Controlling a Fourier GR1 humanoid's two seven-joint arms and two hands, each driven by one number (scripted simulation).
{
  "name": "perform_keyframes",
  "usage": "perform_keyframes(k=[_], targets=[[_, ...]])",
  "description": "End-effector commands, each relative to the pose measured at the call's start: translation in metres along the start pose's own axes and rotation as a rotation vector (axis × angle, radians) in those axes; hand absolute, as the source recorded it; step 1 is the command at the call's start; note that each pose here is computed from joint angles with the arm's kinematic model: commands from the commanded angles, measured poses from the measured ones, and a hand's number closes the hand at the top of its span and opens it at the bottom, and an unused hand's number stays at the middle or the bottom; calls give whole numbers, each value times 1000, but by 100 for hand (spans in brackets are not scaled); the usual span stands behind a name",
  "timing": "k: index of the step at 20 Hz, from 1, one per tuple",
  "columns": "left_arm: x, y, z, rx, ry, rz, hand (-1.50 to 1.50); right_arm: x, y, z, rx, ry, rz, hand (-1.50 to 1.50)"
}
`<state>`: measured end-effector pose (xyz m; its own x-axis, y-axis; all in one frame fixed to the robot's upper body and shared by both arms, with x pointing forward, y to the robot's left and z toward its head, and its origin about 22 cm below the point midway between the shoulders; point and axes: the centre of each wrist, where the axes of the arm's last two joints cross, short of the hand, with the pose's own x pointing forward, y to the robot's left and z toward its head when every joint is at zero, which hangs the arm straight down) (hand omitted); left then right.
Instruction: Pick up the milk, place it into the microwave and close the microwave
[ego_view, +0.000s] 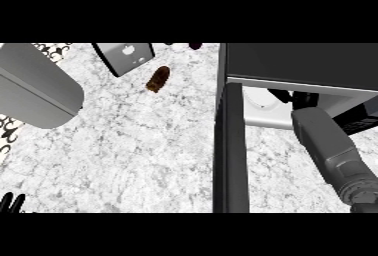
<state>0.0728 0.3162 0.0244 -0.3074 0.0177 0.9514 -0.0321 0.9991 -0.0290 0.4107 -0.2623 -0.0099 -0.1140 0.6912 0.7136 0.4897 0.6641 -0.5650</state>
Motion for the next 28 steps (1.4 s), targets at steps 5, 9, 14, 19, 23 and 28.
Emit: perform_keyframes(k=[5, 9, 14, 19, 23, 28], targets=[[-5, -2, -11, -14, 8, -11, -150, 2, 0, -2, 67, -46, 100, -150], [-9, 0, -11, -27, 11, 0, -150, 7, -1, -8, -15, -52, 70, -150], [-10, 2, -21, -24, 11, -7, -150, 17, 19, 4, 7, -86, 71, -150], [-22, -3, -19, -33, 11, -9, -150, 23, 23, 3, 68, -110, 73, -150], [-23, -3, -14, -20, 25, -6, -150, 26, 23, 0, 71, -97, 67, -150], [-27, 1, -11, -20, 26, -2, -150, 30, 35, 11, 75, -105, 45, -150]])
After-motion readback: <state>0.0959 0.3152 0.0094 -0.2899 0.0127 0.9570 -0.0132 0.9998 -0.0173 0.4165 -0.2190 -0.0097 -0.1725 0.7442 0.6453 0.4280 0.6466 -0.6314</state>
